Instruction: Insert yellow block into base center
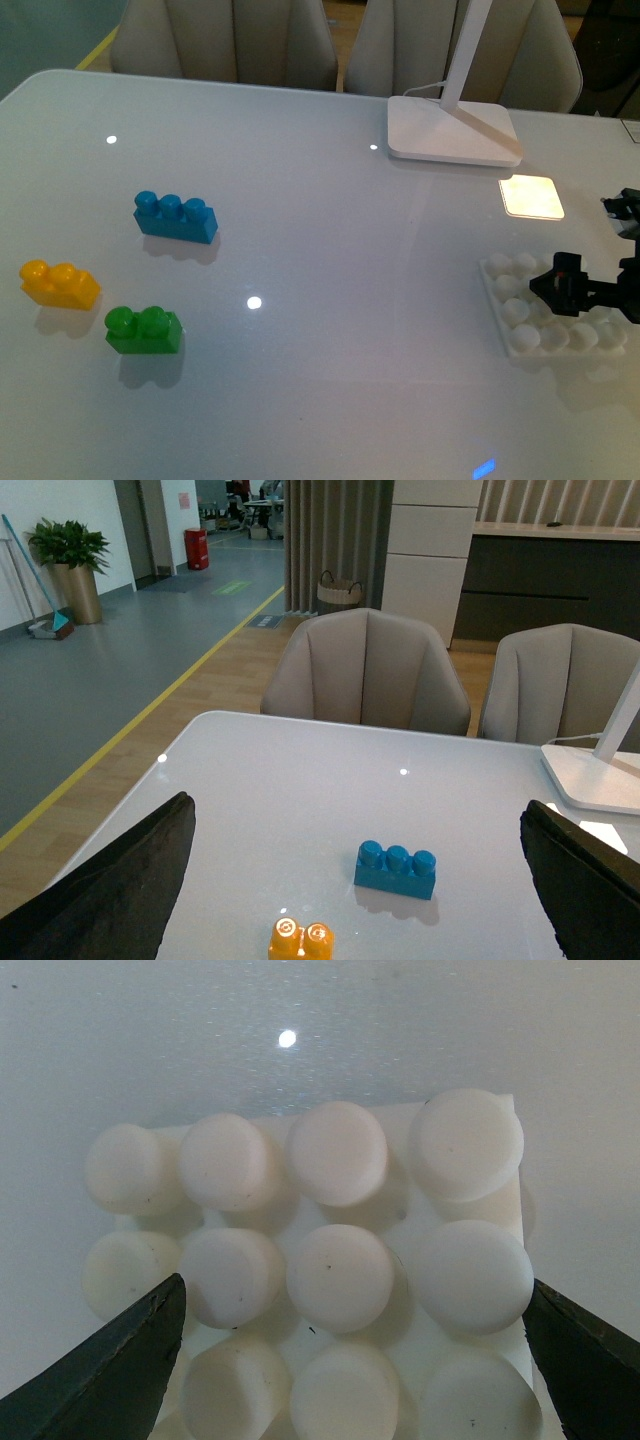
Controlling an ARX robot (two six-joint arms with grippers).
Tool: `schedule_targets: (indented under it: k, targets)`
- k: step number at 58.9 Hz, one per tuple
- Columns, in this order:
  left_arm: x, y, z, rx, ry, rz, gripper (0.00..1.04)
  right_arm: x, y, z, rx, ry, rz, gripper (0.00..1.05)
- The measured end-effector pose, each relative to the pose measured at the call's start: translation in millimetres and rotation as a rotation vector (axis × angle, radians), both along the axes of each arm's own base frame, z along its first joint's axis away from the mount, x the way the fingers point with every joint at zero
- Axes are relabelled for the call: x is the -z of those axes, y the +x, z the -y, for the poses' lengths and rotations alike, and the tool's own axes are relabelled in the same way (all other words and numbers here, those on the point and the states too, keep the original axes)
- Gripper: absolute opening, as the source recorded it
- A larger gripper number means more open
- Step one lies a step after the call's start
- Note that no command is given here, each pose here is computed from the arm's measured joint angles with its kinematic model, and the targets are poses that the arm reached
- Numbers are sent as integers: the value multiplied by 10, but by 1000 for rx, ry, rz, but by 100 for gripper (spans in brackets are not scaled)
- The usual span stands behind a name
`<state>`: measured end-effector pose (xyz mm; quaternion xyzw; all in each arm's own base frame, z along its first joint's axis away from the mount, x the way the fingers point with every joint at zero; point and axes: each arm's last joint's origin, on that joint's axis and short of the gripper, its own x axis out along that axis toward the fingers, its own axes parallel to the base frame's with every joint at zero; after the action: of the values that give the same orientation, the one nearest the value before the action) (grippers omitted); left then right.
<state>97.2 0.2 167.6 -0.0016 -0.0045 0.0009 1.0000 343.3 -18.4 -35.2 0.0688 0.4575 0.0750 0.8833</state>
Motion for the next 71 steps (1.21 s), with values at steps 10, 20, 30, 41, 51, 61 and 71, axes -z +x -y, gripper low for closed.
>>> schedule_targets:
  k: [10, 20, 30, 41, 51, 61, 71]
  targets:
    - [0, 0, 0, 0, 0, 0, 97, 13, 3, -280, 17, 26, -2, 96]
    - [0, 0, 0, 0, 0, 0, 97, 22, -5, -536, 46, 47, -6, 96]
    - [0, 0, 0, 0, 0, 0, 97, 41, -76, -684, 71, 70, -15, 96]
    - [0, 0, 0, 0, 0, 0, 97, 99, -188, -706, 94, 69, -1, 96]
    - [0, 0, 0, 0, 0, 0, 97, 155, -264, -754, 140, 67, 17, 96]
    - [0, 0, 0, 0, 0, 0, 97, 183, -305, -881, 178, 42, 30, 96]
    - [0, 0, 0, 0, 0, 0, 97, 178, -284, -997, 193, 18, 34, 96]
